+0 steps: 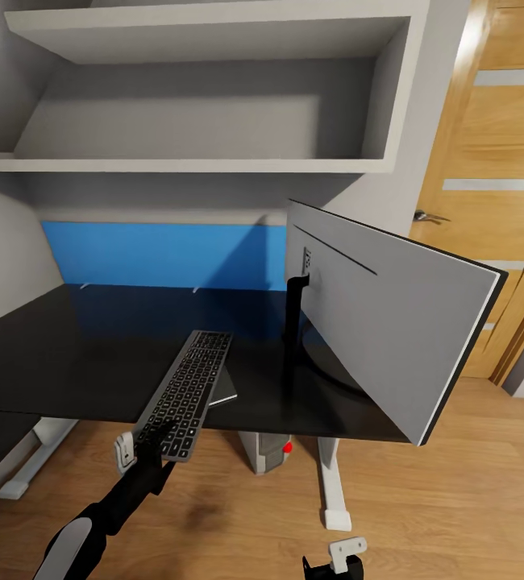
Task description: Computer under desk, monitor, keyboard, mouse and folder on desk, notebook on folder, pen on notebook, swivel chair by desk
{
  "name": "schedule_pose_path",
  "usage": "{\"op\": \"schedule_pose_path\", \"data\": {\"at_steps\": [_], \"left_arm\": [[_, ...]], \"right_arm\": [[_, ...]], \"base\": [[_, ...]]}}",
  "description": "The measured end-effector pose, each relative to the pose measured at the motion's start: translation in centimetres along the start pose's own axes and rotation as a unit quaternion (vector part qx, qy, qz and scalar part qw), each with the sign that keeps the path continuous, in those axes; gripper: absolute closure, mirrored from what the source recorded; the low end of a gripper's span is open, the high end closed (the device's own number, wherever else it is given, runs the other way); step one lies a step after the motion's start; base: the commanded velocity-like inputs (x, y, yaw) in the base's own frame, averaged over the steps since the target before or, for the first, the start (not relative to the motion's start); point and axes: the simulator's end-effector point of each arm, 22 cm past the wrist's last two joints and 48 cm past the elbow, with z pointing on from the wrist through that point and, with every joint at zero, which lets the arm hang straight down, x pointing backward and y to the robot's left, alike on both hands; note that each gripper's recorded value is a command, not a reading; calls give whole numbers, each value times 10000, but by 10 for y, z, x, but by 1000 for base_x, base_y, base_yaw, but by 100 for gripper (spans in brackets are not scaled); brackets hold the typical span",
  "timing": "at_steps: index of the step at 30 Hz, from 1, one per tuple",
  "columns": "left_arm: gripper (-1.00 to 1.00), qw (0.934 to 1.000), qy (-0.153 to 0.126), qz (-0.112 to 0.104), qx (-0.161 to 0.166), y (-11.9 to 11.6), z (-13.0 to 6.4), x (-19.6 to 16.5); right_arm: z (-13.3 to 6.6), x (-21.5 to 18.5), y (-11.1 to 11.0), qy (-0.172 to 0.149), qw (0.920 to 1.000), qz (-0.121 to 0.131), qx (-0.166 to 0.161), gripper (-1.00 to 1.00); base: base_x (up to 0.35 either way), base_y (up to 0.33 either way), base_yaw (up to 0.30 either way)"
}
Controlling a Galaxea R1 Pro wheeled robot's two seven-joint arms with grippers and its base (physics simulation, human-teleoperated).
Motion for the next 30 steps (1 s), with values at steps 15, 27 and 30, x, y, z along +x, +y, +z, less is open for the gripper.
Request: {"op": "schedule_pose_path", "data": {"at_steps": [15, 27, 30], "left_arm": [[100, 9999, -18, -105, 74, -4, 1, 0], [100, 10000, -23, -44, 30, -2, 0, 0], [100, 10000, -20, -44, 27, -1, 0, 0]], "right_arm": [[0, 0, 0, 0, 10000, 0, 0, -100], [0, 0, 0, 2, 10000, -1, 0, -100], [0, 0, 0, 4, 10000, -1, 0, -100]], "base": [[0, 0, 0], [0, 0, 0], [0, 0, 0]]}}
